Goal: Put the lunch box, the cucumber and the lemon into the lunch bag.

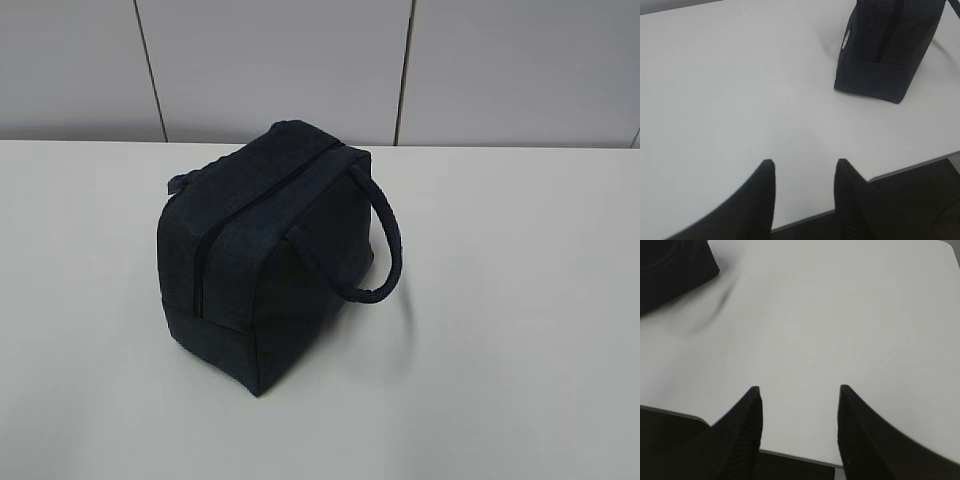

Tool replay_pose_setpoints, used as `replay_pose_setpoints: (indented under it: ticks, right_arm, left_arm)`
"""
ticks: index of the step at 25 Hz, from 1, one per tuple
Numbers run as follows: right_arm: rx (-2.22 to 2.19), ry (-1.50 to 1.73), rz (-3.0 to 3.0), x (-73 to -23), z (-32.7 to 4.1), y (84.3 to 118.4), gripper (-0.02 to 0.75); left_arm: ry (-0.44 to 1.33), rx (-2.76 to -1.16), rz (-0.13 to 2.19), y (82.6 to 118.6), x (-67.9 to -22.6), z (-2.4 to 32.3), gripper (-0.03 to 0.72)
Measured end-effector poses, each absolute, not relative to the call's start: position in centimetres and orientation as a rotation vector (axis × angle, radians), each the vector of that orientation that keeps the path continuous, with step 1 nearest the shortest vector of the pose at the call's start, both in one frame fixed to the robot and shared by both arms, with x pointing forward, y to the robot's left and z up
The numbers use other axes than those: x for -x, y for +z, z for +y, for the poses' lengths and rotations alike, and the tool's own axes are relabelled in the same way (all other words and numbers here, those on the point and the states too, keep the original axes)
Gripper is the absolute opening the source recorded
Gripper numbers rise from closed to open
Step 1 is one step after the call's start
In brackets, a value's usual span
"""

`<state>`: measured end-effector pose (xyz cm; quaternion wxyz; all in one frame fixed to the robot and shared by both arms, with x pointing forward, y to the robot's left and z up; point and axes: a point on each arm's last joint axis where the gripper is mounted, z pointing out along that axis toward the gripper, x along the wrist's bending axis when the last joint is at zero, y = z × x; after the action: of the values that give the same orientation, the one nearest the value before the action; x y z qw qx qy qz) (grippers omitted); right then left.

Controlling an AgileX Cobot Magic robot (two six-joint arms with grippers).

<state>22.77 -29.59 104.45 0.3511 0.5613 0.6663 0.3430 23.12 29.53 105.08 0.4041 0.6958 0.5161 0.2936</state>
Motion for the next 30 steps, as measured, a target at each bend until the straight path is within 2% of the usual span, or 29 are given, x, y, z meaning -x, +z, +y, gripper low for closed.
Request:
replay_pose_setpoints:
  ticks: [30]
  right_arm:
    - [-1.453, 0.888, 1.725, -22.77, -29.59, 104.45, 0.369]
  left_arm:
    - [0.726, -1.753, 1.299, 105.09, -23.09, 29.42, 0.265]
